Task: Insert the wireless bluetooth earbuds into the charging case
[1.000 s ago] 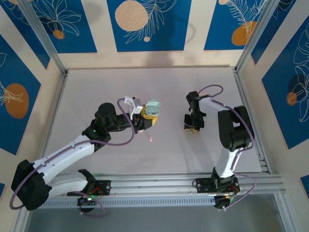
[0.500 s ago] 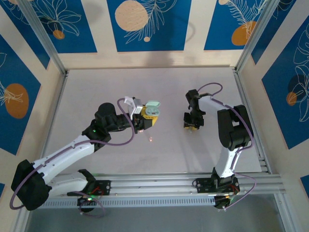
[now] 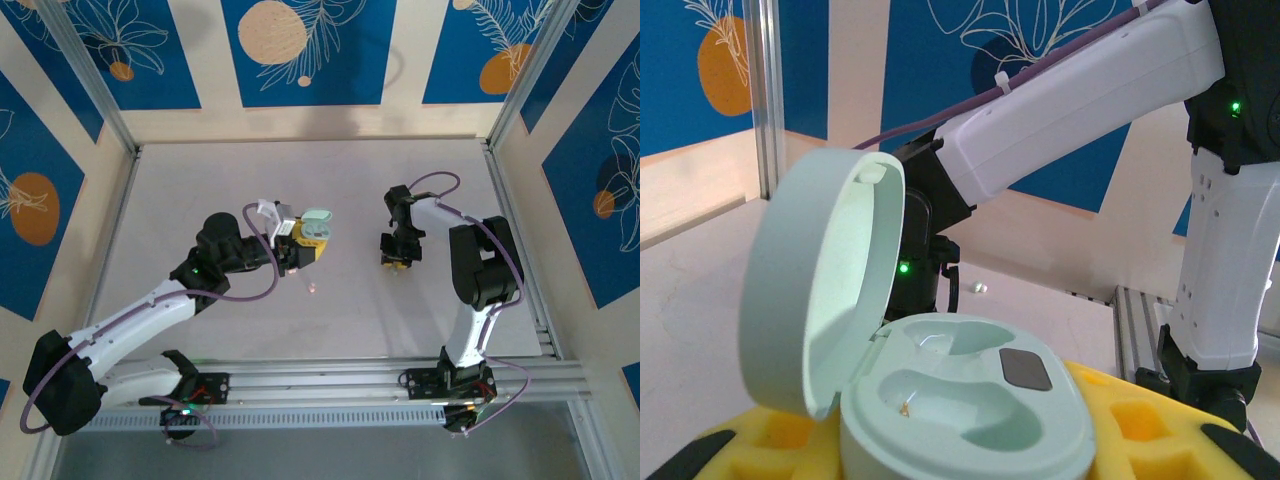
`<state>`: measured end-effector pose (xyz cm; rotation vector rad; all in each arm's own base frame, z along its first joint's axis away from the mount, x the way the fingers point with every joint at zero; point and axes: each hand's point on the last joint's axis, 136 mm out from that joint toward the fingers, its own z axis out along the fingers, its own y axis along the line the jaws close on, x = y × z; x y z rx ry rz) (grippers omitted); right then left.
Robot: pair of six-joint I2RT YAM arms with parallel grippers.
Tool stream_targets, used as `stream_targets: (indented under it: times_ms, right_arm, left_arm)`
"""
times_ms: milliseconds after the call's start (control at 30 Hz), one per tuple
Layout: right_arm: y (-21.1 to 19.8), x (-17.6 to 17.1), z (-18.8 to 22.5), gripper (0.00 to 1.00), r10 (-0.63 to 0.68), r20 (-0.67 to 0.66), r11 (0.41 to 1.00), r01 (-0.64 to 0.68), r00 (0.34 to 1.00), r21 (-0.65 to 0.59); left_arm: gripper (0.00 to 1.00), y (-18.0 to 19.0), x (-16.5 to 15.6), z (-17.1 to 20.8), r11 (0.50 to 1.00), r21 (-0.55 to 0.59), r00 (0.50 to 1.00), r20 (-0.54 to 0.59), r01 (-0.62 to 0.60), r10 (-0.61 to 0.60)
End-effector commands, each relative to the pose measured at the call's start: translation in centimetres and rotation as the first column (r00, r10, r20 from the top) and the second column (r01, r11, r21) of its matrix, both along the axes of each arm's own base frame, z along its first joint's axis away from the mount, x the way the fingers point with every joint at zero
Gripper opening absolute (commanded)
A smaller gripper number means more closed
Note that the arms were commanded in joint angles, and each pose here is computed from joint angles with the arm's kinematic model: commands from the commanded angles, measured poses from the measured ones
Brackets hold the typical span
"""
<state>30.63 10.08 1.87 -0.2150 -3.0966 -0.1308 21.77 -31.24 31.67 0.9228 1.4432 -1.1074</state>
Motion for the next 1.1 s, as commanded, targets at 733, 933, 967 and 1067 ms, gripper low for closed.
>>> stream_targets:
  times_ms: [733,933,967,1067]
  right_arm:
    - [0.3,-1.1,-0.5,0.22,-0.007,-0.052,1.000,0.008,0.999,0.025]
    - [1.1,-0.9,1.6,0.20,-0.028,0.005,0.995,0.027,1.000,0.094]
    - [1.2,-0.8,2.2,0.20,-0.038,0.019,0.992,0.035,0.999,0.118]
    - [2.2,-1.2,3.7,0.20,-0.068,0.044,0.975,0.057,0.997,0.216]
  left_arm:
    - [0.38,0.1,-0.4,1.5,1.000,-0.027,1.000,0.026,0.004,-0.003]
    - [0.38,0.1,-0.2,1.4,1.000,-0.025,1.000,0.026,-0.001,0.002]
    - [0.38,0.1,-0.2,1.4,1.000,-0.025,1.000,0.026,-0.001,0.002]
    - [0.38,0.1,-0.1,1.3,1.000,-0.023,1.000,0.029,-0.007,0.007]
